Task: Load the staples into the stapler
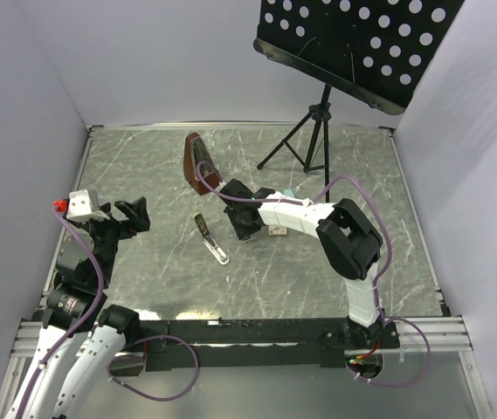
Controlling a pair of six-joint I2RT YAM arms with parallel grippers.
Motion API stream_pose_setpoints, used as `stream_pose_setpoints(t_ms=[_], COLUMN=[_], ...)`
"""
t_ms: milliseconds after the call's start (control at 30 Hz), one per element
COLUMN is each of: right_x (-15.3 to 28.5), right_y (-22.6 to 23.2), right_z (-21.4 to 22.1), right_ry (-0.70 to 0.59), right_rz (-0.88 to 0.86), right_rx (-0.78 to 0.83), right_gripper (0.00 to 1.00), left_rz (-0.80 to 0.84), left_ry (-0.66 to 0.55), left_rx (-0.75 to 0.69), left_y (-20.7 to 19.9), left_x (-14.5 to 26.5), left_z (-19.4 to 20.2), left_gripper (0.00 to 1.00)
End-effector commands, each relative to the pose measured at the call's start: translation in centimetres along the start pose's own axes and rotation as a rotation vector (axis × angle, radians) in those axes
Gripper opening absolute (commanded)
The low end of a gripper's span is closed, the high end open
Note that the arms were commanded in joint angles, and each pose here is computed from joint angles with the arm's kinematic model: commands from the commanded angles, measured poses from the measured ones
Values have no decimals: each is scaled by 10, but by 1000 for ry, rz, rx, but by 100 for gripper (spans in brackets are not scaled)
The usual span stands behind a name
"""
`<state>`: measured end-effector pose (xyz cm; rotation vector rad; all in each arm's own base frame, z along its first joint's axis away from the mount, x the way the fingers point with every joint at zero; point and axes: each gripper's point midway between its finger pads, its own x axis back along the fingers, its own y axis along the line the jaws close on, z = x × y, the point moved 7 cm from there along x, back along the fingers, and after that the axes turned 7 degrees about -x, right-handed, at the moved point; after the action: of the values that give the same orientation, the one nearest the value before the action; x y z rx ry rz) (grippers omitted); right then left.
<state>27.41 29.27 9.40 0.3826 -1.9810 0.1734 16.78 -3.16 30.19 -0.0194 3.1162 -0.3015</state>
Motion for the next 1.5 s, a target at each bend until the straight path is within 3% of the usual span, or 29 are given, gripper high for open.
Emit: stream_pose_setpoints(t_ms=[0, 900, 1067, 1467], right_x=[4, -8, 5, 39], right_y=[0, 2, 0, -2], right_z=[-6, -2, -6, -15], right_ry=[-14, -3, -34, -122], right_rz=[19, 22, 17, -22], right_rx=[-12, -16, -17, -2], right_gripper=[33, 28, 20, 18], left_rz=[21, 23, 21, 21], left_ry=[-41, -39, -40, -38], left_rx=[15, 14, 14, 14], left_y=[-3, -4, -3, -3], left_x=[-2, -2, -2, -2], left_z=[-7, -7, -7, -7], left_gripper=[97, 97, 97, 97])
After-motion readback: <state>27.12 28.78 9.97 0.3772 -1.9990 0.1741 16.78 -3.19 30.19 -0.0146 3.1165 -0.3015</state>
